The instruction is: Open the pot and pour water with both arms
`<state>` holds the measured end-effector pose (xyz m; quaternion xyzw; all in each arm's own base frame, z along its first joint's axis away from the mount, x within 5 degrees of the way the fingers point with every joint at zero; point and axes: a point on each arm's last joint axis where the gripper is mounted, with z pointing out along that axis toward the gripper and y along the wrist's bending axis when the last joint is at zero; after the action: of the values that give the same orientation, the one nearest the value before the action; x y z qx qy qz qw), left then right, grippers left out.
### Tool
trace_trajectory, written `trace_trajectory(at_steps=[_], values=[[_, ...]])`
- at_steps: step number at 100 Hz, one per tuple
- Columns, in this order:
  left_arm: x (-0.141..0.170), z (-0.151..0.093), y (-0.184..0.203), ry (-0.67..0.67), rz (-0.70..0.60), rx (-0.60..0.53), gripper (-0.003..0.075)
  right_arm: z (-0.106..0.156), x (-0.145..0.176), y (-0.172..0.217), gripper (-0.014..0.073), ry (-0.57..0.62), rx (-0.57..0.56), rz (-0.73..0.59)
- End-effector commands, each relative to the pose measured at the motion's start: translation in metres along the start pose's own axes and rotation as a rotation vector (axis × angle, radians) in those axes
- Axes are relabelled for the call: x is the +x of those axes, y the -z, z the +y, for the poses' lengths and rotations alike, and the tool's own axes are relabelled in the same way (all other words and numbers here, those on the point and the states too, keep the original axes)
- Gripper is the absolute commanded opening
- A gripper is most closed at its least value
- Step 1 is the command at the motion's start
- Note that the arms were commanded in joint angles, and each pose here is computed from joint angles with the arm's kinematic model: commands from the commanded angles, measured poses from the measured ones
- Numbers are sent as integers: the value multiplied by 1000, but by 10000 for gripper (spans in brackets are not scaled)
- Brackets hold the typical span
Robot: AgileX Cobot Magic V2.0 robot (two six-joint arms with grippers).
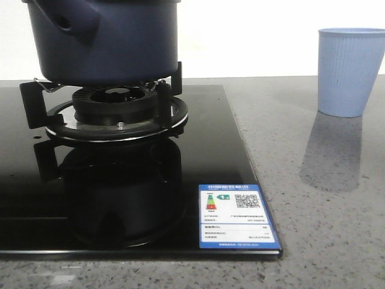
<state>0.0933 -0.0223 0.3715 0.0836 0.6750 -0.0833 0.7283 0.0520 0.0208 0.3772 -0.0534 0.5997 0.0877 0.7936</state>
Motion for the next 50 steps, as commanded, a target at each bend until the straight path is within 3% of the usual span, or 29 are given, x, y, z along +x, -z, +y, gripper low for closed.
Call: trace_trajectory(at_steps=[1, 28, 50], values=[[5, 1, 22, 32, -116, -28, -19, 2, 8, 15, -41, 48, 10, -27], [54, -5, 71, 30, -177, 4, -19, 8, 54, 41, -41, 51, -11, -20], [62, -6, 78, 29, -195, 9, -19, 4, 64, 41, -41, 42, 16, -1]])
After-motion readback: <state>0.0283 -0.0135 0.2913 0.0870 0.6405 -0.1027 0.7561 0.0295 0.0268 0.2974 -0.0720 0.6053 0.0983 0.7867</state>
